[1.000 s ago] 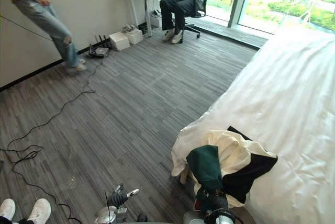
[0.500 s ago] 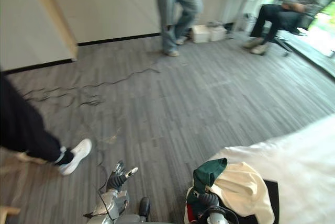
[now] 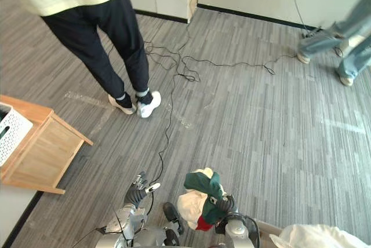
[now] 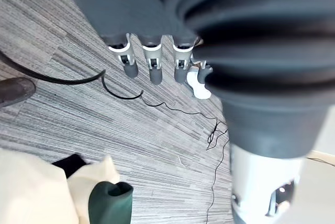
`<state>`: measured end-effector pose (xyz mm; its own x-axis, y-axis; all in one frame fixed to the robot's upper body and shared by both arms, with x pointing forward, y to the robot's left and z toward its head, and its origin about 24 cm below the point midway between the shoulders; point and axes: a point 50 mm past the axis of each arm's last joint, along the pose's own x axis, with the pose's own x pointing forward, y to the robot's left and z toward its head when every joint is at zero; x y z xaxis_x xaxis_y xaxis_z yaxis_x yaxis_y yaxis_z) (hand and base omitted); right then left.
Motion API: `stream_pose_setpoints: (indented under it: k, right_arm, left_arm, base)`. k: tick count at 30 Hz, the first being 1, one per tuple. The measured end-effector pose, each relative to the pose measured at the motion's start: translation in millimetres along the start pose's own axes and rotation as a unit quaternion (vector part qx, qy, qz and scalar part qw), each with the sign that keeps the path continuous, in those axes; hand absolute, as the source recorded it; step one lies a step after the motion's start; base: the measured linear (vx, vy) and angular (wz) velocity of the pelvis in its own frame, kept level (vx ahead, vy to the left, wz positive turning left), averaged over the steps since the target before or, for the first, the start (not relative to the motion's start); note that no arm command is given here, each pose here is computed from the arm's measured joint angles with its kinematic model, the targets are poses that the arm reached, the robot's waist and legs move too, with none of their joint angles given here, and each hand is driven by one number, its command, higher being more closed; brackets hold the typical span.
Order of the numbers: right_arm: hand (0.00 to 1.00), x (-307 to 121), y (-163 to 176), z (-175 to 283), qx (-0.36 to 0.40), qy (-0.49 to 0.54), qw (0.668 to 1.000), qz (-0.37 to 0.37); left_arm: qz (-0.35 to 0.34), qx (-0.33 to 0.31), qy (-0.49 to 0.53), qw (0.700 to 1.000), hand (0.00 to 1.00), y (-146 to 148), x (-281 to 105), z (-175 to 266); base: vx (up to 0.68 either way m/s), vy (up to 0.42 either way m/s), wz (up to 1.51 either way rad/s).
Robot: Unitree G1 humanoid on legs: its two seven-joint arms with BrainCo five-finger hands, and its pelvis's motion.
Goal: Tidy the bed and pick cloth on bed and put in laundry
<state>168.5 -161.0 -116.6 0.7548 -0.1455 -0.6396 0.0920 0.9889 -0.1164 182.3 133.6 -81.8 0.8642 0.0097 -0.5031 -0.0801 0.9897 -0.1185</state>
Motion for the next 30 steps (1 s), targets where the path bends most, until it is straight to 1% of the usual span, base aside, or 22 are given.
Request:
stream_pose_setpoints:
  k: [3,7,10,12,14,15,16,17,22,25,30]
  right_arm:
    - [1.0,-3,0,7,0.0,-0.025,1.0,-0.001]
    - [1.0,-3,-5,5,0.012,-0.023,1.0,-0.014]
    - [1.0,-4,-6,3,0.031,-0.018,0.999,-0.023]
    - [1.0,-7,-9,-4,0.041,-0.007,0.999,-0.03]
    - [1.0,-10,8,-10,0.079,0.009,0.997,-0.022]
    - [1.0,-10,5,-14,0.073,0.016,0.997,-0.022]
    - [1.0,-10,2,-17,0.065,0.022,0.997,-0.022]
    - [1.0,-11,0,-19,0.065,0.024,0.997,-0.024]
    - [1.0,-15,-4,-27,0.055,0.034,0.998,-0.025]
    - [1.0,-15,-7,-27,0.05,0.034,0.998,-0.024]
    - [1.0,-15,-9,-29,0.066,0.037,0.997,-0.023]
  left_arm:
    - [-0.003,0.008,-0.016,1.0,0.0,-1,4,9]
    - [0.002,0.015,-0.015,1.0,0.0,4,3,8]
    - [0.008,0.02,0.0,1.0,0.0,9,0,-1]
    - [0.002,0.027,0.022,0.999,0.0,6,-3,-12]
    - [0.005,0.058,0.01,0.998,0.0,18,-2,-6]
    - [-0.001,0.059,0.012,0.998,0.0,16,-4,-9]
    - [0.009,0.05,0.049,0.997,0.0,15,-7,-24]
    - [0.008,0.039,0.053,0.998,0.0,10,-9,-28]
    - [-0.002,0.018,0.051,0.999,0.0,-3,-9,-29]
    - [-0.004,0.019,0.051,0.998,0.0,-3,-9,-29]
    - [-0.007,0.015,0.046,0.999,0.0,-5,-5,-24]
  base:
    - [0.34,0.062,1.4]
    - [0.2,0.03,1.41]
    - [0.11,0.023,0.95]
    - [0.08,0.019,0.96]
    - [0.09,-0.057,0.98]
    - [0.11,-0.129,0.41]
    - [0.15,-0.07,0.24]
    - [0.13,0.065,0.15]
    - [0.11,-0.028,0.29]
    - [0.07,-0.088,0.34]
    - [-0.03,-0.069,0.67]
